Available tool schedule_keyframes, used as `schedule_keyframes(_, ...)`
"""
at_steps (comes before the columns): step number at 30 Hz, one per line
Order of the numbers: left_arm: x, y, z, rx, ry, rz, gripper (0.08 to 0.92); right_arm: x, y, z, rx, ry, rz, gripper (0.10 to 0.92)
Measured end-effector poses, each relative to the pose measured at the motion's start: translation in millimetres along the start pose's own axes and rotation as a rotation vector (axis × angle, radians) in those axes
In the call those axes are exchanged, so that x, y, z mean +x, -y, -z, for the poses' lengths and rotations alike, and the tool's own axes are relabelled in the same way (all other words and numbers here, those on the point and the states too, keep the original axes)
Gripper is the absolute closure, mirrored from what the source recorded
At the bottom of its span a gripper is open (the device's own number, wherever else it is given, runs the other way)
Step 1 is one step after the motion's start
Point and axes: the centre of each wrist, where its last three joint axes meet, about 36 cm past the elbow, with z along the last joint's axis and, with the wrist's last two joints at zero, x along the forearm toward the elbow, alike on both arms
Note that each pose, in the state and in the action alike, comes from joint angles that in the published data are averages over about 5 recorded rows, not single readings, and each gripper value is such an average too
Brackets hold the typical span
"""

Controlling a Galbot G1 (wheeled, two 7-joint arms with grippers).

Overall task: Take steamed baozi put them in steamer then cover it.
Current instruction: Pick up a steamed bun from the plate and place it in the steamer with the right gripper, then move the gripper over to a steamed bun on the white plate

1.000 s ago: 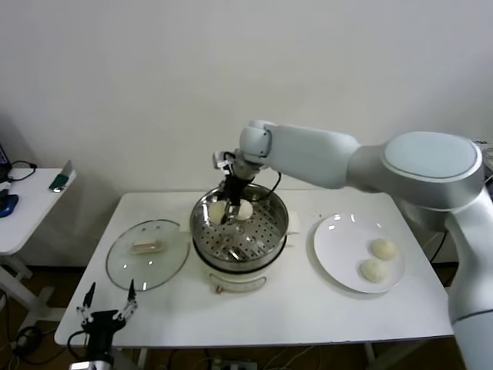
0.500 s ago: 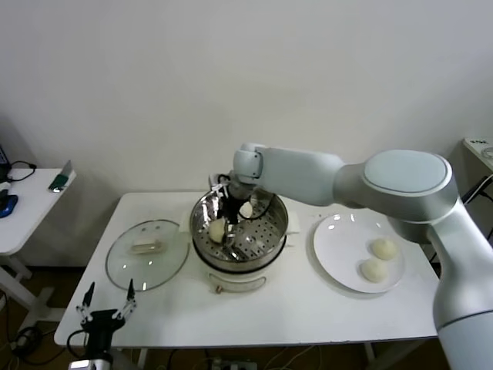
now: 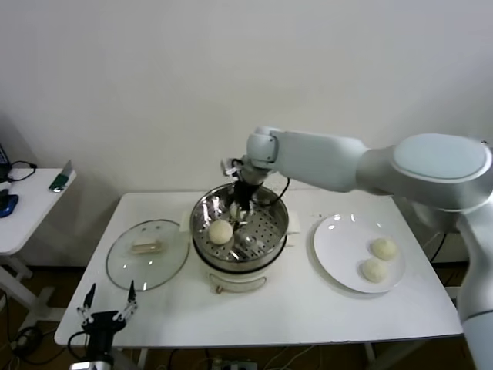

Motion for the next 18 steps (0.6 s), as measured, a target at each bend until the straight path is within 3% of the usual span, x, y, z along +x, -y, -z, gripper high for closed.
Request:
schedule_keyframes(9,-1,-3,1,-0.009,0.002,0.004,0.177,57,-36,-92,-0.023,-0.057,-0.007,0.200)
schedule_keyframes(18,2,-4,3,-0.026,-0.005,0.004,0.177,43,-97,-207,-0.078,-0.153,0.018,0.200)
